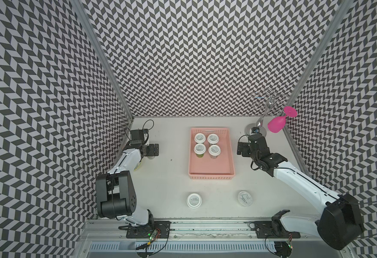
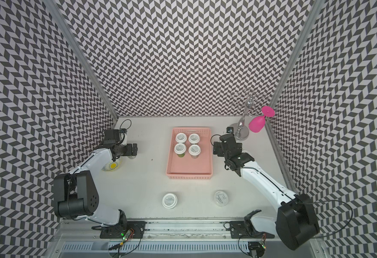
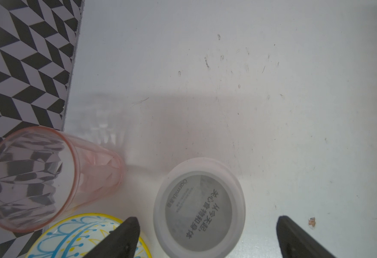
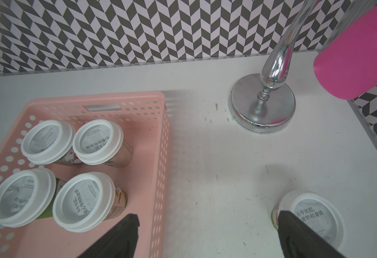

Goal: Put the yogurt in the basket
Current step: Pick up the yogurt from the center of the board.

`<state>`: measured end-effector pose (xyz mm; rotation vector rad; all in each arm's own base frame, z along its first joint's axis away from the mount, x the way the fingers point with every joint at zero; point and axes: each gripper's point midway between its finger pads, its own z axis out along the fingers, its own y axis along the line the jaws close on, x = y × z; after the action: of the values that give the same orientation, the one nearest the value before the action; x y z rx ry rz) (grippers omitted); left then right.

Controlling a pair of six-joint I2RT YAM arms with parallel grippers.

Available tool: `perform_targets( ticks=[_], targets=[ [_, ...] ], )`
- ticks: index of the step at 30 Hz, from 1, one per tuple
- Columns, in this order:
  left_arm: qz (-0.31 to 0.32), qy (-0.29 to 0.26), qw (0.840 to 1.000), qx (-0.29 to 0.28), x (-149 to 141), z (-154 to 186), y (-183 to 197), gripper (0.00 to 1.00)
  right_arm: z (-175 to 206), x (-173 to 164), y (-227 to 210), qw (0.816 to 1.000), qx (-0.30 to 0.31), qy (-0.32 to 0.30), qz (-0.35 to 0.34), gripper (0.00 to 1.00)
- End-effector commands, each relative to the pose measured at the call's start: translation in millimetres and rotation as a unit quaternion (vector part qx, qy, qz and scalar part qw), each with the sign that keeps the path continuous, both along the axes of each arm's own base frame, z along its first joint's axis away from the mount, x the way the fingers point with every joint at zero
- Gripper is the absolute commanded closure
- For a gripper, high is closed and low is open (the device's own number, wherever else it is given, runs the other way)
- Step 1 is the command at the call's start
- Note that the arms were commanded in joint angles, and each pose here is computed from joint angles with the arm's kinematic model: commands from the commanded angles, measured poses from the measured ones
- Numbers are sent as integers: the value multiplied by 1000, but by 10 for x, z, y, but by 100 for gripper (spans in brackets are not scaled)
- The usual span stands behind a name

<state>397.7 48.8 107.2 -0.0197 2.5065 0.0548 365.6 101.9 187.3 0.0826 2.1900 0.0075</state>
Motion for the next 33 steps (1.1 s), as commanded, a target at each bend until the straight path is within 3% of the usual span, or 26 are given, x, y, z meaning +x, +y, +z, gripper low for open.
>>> perform_targets(
  ticks=[1,33],
  targets=[
    [4,10,1000,-7,6,-27,12,0,116,53,4,1000,9,-26,0,0],
    [3,38,999,-18,65,-180,-3,10,93,50,-23,1000,10,-27,-4,0]
  ],
)
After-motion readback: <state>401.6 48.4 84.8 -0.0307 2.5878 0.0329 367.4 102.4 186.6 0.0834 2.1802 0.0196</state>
